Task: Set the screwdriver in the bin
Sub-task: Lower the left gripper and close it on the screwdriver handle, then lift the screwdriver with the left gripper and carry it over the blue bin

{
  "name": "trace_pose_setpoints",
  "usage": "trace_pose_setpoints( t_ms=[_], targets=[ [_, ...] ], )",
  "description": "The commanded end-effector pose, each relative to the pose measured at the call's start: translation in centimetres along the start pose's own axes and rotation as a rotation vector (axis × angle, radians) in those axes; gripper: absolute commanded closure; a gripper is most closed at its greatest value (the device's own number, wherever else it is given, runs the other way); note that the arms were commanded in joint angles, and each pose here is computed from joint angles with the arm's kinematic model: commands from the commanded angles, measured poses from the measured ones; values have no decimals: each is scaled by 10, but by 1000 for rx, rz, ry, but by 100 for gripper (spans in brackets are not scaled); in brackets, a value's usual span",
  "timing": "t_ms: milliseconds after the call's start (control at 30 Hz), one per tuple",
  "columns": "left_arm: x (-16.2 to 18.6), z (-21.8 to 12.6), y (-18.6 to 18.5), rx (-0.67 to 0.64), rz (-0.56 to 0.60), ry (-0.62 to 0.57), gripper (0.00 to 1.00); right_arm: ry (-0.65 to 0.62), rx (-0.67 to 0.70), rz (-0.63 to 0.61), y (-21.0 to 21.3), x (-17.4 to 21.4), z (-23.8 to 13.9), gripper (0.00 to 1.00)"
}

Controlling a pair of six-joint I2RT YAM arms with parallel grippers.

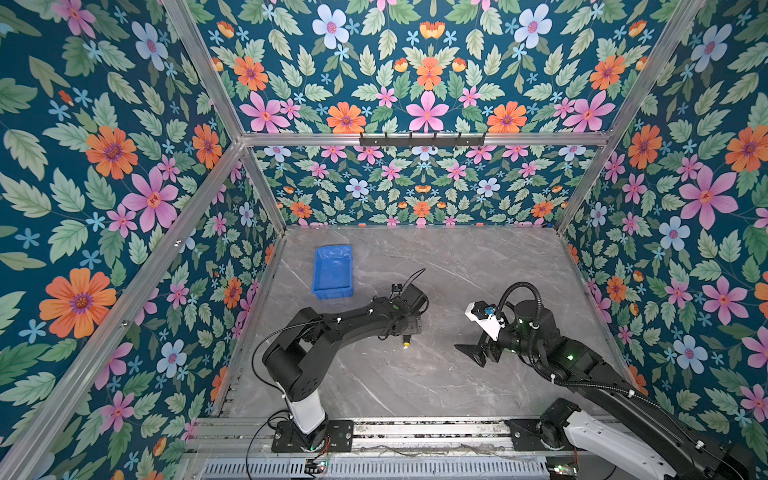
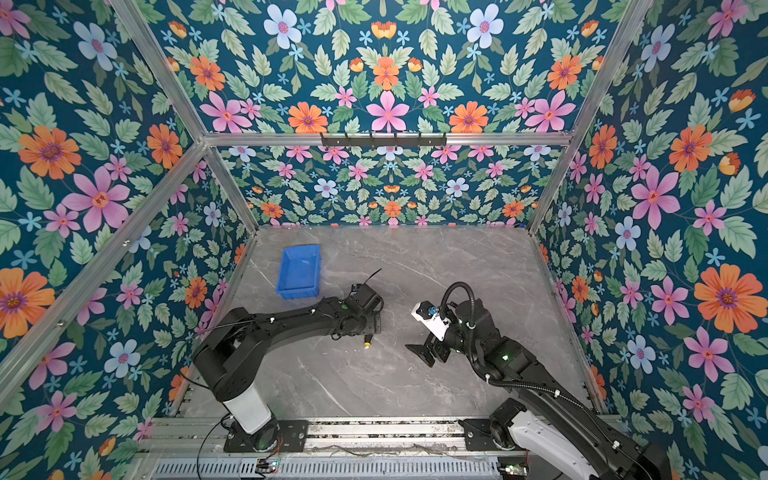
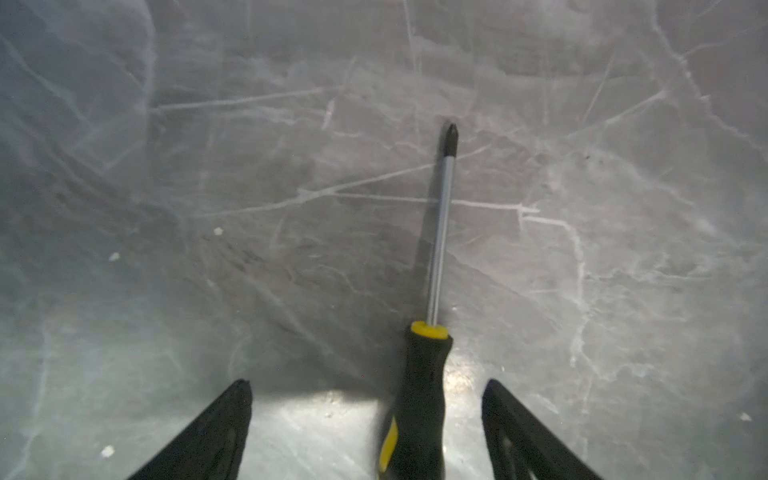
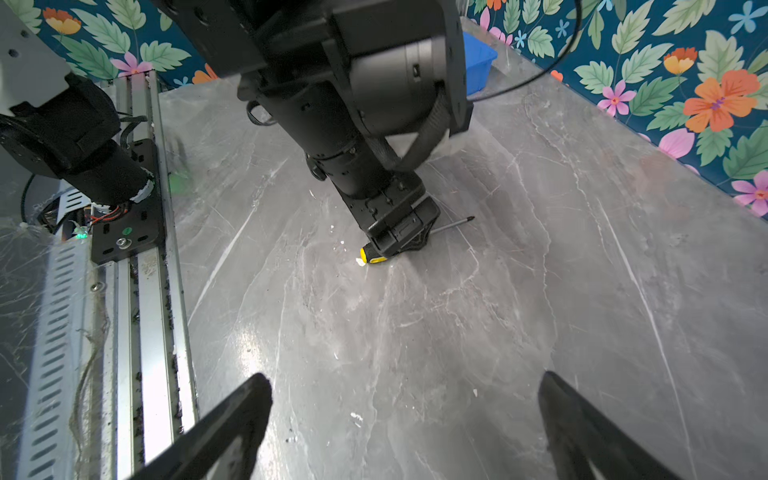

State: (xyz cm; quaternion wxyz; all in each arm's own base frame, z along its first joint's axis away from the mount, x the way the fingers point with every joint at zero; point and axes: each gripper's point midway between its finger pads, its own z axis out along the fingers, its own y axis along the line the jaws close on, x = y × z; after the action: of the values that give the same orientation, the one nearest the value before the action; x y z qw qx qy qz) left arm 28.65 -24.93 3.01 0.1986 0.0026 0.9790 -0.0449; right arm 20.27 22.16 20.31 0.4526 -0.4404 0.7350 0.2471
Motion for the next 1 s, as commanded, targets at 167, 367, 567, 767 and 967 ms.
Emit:
trace_pose_setpoints(
  t_ms=[167,367,567,767,967],
  targets=[
    [24,14,4,-65,15,111,31,-23,-12,-22,2,-6,-1,1],
    [33,18,1,-83,34,131,59,-29,-8,-21,2,-5,-3,1],
    [32,14,1,-92,33,119,94,-40,0,-26,4,-6,-9,1],
    [16,-2,2,-99,29,60,100,-66,7,-30,3,-11,-11,1],
    [-8,-29,-1,-96,15,-19,100,-97,-5,-39,3,-23,-8,1]
  ],
)
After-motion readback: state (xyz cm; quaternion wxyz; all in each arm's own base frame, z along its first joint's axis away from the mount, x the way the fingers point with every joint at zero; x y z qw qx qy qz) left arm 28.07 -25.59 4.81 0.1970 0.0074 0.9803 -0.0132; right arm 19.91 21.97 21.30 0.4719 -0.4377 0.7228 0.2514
